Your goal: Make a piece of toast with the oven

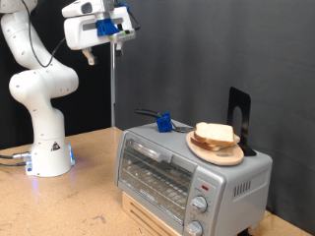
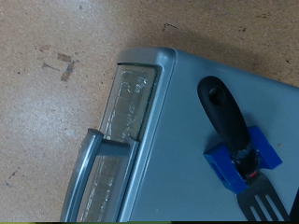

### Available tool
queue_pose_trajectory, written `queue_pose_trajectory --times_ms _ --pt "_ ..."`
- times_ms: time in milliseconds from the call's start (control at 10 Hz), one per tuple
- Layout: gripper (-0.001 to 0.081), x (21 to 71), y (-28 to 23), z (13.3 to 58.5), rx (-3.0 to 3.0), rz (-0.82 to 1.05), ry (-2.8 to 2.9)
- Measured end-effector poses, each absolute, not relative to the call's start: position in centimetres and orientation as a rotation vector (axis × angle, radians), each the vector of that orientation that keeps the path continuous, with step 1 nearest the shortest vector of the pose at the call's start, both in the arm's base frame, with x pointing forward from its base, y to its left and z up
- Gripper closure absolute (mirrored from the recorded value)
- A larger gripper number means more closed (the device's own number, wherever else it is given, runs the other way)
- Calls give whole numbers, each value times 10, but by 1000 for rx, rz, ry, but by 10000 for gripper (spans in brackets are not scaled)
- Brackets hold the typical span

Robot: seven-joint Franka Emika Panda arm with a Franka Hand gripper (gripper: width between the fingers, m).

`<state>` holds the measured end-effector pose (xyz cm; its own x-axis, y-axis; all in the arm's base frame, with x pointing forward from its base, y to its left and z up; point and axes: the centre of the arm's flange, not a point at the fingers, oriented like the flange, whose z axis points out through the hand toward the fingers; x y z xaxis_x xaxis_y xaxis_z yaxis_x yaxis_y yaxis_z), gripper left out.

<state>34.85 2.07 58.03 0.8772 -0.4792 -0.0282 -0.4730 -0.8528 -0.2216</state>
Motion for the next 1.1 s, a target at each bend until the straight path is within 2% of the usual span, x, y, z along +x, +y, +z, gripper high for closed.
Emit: queue_pose_trajectory --times_ms 200,400,600,800,1100 --pt "-2 347 21 581 -2827 -36 719" --pt "-2 342 21 575 -2760 130 673" --pt "-2 356 10 568 -2622 211 831" --pt "-2 381 0 557 -2521 169 1133" --pt "-2 378 3 561 -2515 177 989"
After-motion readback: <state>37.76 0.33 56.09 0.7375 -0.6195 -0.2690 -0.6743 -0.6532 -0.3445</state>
